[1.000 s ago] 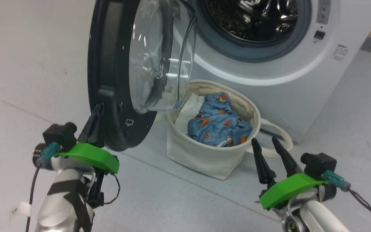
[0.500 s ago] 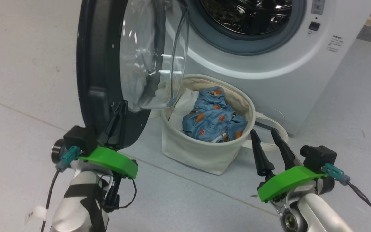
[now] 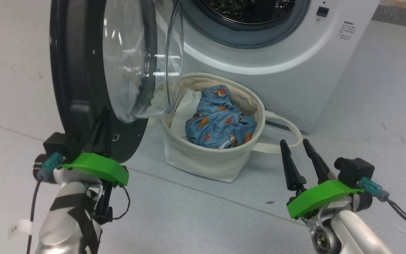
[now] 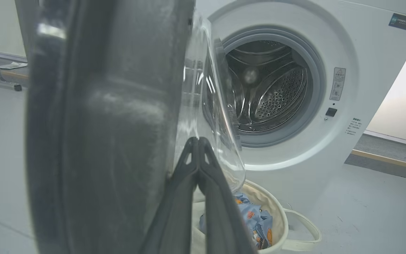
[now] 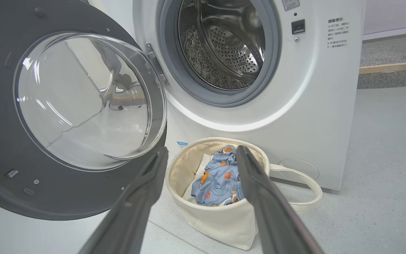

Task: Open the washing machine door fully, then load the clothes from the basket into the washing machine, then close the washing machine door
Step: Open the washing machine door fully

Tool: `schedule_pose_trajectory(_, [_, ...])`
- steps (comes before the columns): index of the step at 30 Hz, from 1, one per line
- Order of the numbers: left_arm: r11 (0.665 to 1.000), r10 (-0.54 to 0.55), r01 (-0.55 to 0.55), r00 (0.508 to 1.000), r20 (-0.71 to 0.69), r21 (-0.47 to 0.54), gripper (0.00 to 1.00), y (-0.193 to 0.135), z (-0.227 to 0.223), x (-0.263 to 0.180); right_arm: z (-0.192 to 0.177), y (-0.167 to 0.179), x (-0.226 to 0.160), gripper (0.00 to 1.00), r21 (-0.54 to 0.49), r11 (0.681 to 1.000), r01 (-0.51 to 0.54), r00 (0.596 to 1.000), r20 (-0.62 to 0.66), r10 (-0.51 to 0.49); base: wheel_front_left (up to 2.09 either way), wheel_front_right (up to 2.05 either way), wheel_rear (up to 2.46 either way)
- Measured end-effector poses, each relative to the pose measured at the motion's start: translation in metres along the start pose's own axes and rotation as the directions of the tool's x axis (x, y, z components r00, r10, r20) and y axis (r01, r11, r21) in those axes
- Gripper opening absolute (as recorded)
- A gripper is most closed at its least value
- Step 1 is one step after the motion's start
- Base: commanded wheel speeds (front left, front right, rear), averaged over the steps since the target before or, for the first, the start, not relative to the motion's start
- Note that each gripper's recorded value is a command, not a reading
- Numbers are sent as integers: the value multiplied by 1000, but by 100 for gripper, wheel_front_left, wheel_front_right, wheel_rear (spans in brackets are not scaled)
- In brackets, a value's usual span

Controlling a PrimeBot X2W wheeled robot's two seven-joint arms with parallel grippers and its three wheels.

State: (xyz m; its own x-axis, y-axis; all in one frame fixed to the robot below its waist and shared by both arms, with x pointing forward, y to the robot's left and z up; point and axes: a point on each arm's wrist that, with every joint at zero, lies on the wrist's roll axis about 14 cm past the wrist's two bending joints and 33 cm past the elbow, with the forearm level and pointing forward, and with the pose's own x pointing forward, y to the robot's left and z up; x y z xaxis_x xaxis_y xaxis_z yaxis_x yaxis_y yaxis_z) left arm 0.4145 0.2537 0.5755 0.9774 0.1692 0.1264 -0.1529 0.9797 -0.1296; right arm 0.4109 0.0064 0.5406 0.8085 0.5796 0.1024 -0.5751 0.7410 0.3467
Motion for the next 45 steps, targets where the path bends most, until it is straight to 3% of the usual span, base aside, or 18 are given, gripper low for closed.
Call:
schedule_pose_trajectory(11, [987,161,-161,987,7,-31,0,55,11,-9,-12,21,14,100,9,997,-71,997,-30,71,0,0,0])
schedule_pose_trajectory(45, [940,339,-340,940,-38,-20,0,121,10,30,-56,26,75,100,57,979,-196,975,-93,201,0,0,0])
